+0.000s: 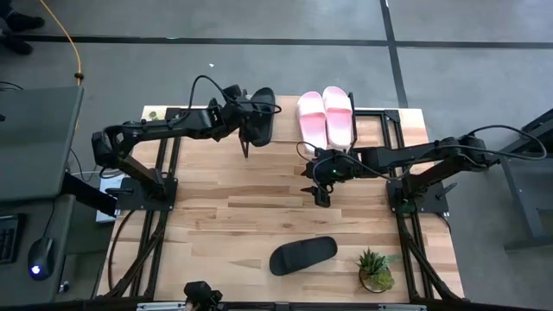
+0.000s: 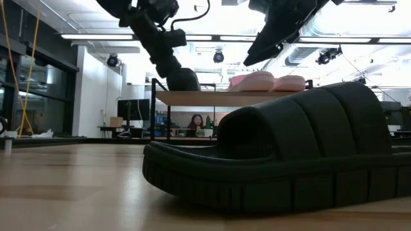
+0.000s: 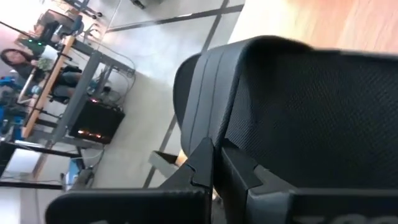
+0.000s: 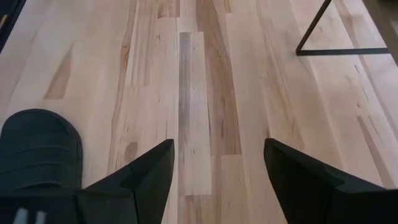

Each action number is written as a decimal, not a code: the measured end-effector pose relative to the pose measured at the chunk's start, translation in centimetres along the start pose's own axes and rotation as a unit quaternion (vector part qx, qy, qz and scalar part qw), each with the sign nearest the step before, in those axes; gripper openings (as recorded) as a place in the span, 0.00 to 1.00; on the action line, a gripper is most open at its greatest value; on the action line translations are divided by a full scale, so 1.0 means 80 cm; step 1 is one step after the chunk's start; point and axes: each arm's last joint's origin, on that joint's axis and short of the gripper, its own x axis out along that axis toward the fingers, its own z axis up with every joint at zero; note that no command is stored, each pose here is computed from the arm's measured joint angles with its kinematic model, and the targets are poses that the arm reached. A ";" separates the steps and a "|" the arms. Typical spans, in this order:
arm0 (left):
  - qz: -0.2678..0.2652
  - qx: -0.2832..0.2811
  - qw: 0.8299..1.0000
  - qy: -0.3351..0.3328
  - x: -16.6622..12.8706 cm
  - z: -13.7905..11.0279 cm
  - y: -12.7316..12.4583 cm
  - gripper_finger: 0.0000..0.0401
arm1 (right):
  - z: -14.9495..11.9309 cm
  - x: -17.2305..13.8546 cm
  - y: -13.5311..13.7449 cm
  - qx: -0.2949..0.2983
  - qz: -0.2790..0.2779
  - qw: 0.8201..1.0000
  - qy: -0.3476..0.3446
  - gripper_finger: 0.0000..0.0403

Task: Pick and place slides into the shelf
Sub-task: Put the top black slides on the shelf, then put the black slides on the shelf

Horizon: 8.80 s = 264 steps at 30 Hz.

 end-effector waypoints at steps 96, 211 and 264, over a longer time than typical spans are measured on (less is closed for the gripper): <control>-0.009 -0.062 0.998 0.025 -0.022 -0.011 0.012 0.52 | 0.001 0.000 0.000 0.000 0.002 1.000 -0.004 0.59; -0.198 -0.098 0.966 -0.135 -0.326 -0.055 -0.152 0.51 | -0.068 0.016 0.215 -0.323 -0.080 0.943 -0.024 0.54; -0.197 -0.098 0.966 -0.138 -0.327 -0.055 -0.151 0.51 | -0.122 0.066 0.275 -0.393 -0.107 0.912 -0.035 0.53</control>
